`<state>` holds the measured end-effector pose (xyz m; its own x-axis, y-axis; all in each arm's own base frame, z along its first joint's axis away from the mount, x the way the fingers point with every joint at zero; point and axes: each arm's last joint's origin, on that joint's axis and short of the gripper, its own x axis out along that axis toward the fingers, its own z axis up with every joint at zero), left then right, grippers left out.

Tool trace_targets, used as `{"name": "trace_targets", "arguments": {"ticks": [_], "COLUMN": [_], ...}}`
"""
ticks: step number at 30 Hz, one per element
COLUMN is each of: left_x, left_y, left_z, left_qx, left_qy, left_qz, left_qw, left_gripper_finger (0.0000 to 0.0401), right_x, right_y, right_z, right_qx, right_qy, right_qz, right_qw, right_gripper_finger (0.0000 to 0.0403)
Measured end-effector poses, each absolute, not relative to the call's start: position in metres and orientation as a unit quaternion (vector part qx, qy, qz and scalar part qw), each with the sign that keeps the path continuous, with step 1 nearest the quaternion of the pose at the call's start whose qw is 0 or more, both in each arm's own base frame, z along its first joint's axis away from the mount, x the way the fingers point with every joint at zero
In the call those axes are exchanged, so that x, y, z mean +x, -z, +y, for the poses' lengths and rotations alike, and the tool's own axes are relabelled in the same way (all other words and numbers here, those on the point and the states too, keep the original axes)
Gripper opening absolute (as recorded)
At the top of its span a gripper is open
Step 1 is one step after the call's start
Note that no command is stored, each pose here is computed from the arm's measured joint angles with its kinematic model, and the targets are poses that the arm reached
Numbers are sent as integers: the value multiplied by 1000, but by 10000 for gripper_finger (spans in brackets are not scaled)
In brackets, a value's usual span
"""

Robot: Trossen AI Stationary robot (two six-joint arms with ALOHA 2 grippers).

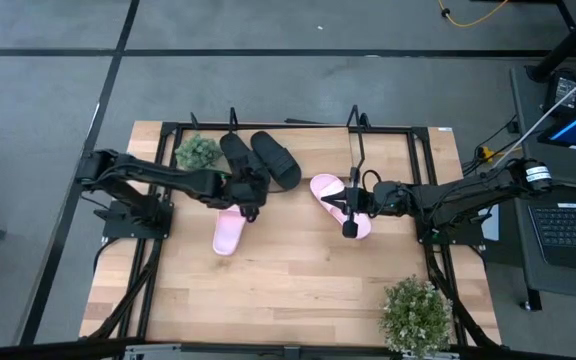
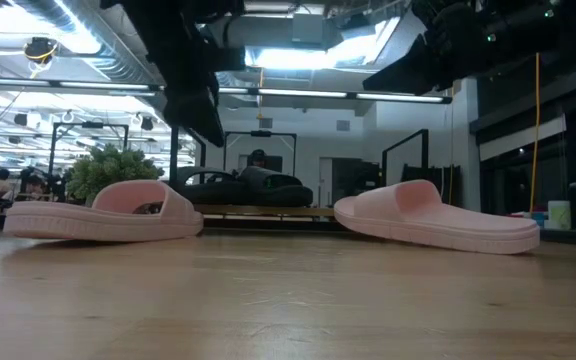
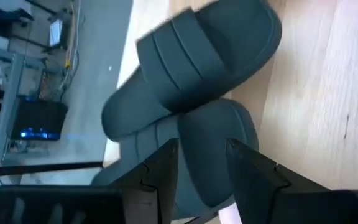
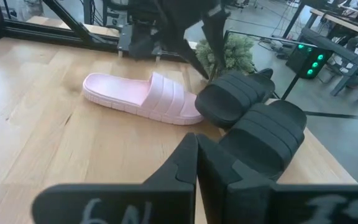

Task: Pick and place slides into the shelf
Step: Adjust the black slide on the shelf

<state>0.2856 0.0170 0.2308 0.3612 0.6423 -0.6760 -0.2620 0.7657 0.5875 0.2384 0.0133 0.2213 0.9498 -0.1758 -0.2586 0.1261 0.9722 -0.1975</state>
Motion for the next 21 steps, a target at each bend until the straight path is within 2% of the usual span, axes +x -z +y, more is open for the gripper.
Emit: {"name": "trace_targets", "arguments": {"ticks": [7, 21], "left_x": [296, 299], "left_y": [-212, -204], "left_z": [18, 19], "left_qx": [206, 210], "left_qy": [-306, -307], "left_qz": [512, 521], "left_qw": [776, 768], "left_gripper_finger": [124, 124], "right_x": [238, 238], "right_y": [-221, -221], "right_z": [13, 13], "right_qx": [-90, -90], "right_qy": [77, 76], "right_qz": [139, 142], "right_qw": [983, 983], "right_gripper_finger": [9, 9]}}
